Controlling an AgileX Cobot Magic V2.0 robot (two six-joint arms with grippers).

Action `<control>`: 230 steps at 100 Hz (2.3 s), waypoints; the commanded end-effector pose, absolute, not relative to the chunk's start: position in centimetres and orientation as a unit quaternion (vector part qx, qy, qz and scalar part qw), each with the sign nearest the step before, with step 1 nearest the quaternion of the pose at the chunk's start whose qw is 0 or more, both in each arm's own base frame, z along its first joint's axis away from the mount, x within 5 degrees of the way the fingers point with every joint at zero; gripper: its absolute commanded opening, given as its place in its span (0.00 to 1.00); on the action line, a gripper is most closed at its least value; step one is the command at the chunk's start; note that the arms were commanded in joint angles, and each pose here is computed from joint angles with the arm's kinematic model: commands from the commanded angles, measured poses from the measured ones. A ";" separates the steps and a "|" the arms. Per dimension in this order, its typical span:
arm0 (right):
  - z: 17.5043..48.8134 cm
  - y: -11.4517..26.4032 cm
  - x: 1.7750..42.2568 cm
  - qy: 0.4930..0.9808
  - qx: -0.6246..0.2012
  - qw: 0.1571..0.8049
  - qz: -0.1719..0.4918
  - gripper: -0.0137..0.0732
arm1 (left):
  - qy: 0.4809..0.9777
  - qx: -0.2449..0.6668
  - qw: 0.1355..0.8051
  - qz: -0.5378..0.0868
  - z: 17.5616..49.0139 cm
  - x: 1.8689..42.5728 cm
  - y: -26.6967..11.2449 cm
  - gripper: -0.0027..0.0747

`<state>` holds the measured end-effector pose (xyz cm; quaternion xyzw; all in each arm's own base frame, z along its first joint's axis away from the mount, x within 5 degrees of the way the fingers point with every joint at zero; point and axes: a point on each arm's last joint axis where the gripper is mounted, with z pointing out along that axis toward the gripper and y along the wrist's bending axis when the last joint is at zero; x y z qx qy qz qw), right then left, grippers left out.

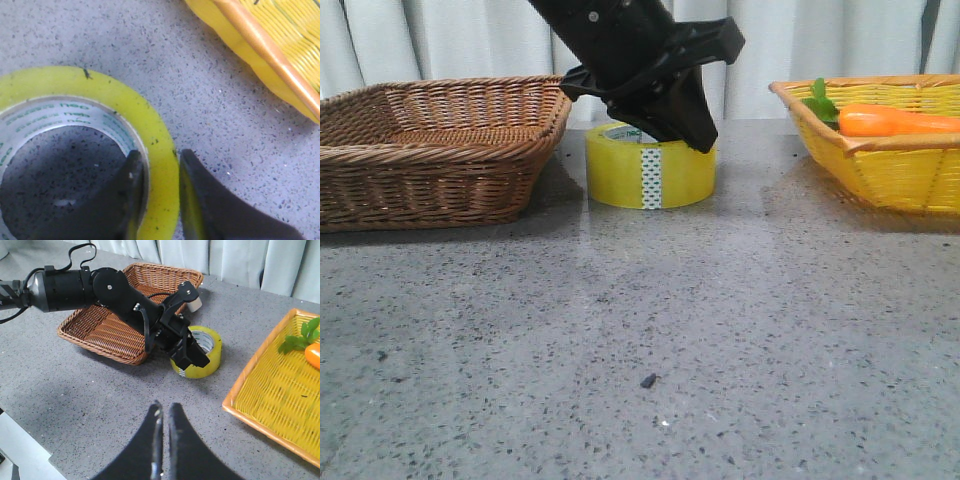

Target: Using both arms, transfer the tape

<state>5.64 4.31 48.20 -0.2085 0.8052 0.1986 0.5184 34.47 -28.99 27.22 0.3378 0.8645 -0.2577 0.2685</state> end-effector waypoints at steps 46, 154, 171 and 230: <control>49.9 4.3 6.0 0.761 -0.188 0.584 0.210 0.08 | 0.713 0.317 0.574 -0.247 51.7 29.1 -20.5 0.01; 44.0 0.2 0.1 0.689 -0.176 0.689 0.140 0.08 | 0.725 0.206 0.626 -0.199 46.1 16.5 -9.5 0.23; 39.3 -0.8 -1.3 0.622 -0.161 0.756 0.127 0.08 | 0.674 0.175 0.690 -0.196 40.1 9.8 -5.6 0.05; 33.2 0.1 0.5 0.635 -0.166 0.744 0.126 0.08 | 0.623 0.153 0.744 -0.187 34.0 3.8 -2.3 0.01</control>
